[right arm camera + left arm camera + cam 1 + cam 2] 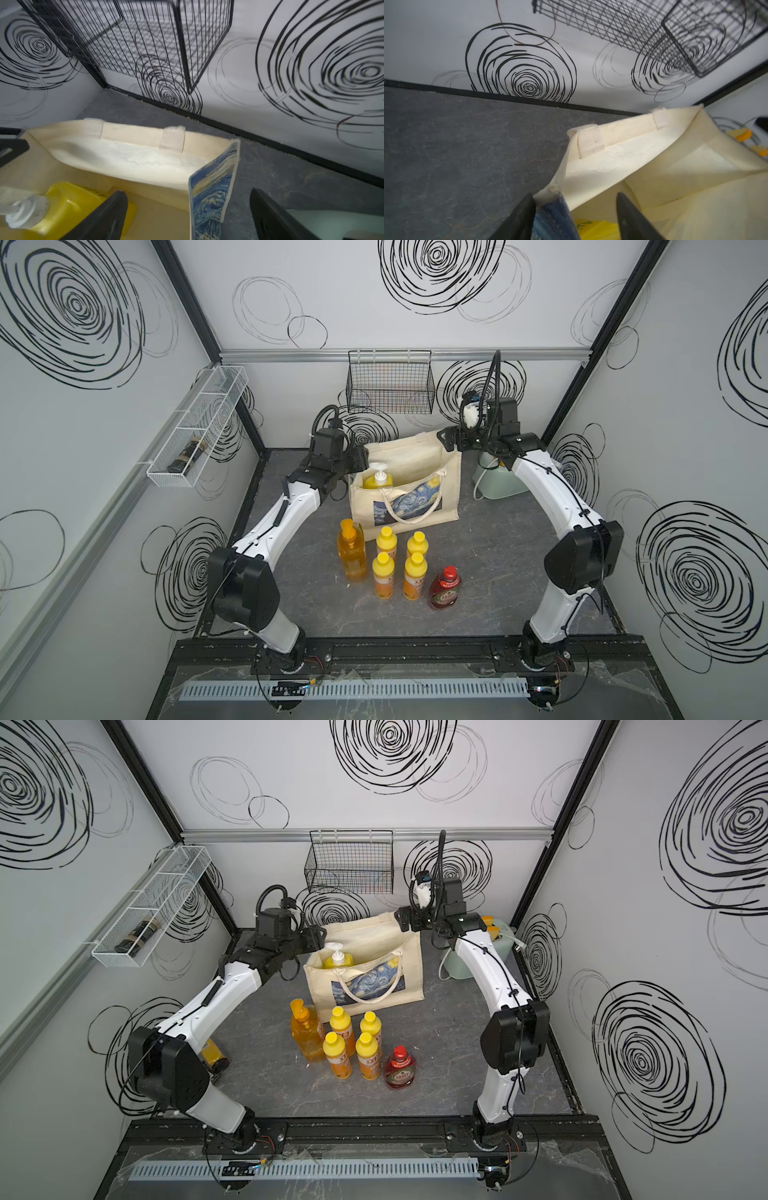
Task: Pack dish soap into the shopping bag
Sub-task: Adjust the bottle of dish soap in the shopping bag, then adjust the shopping bag at the center of the board.
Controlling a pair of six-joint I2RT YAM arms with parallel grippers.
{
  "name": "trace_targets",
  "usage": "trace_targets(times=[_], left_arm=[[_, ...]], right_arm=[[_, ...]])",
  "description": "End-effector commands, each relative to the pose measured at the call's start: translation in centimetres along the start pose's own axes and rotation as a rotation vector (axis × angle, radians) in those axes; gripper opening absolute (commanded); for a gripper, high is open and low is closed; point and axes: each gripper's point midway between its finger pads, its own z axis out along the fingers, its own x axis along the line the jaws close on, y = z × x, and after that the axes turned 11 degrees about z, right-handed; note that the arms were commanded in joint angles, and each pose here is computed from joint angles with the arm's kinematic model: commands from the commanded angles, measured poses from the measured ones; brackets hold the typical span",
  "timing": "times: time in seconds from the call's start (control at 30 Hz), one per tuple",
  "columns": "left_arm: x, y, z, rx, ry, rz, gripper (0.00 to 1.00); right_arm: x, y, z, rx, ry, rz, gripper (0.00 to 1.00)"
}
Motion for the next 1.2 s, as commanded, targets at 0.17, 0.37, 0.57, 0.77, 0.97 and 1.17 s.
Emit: trace_targets(times=[0.17, 0.37, 0.57, 0.77, 0.97, 1.17], left_arm=[[-3.5, 3.1, -0.4, -0.099, -0.151, 0.052, 0.15], [-5.6, 7.3, -1.8, -0.223, -0.221, 0.090, 0.05], [-7.5, 12.2, -4.4, -0.337, -0.256, 0.122, 0.00], [-7.4, 12.2, -6.6, -0.370, -0.239, 0.122, 0.00], [-4.7, 5.9, -6.2, -0.319, -0.153, 0.098, 0.12], [-3.3, 2.8, -7.2, -0.309, -0.124, 0.067, 0.63]], right_arm=[[-0.6, -2.2, 0.3, 0.089, -0.095, -0.024, 0.75], [-0.2, -1.7, -1.0, 0.065, -0.096, -0.017, 0.17], [1.2, -0.6, -5.0, -0.009, -0.103, -0.025, 0.00], [2.4, -2.4, -8.4, -0.041, -0.109, -0.010, 0.00], [2.1, -6.3, -9.2, -0.043, -0.091, 0.021, 0.00], [2.0, -9.1, -9.9, -0.007, -0.106, 0.037, 0.05]])
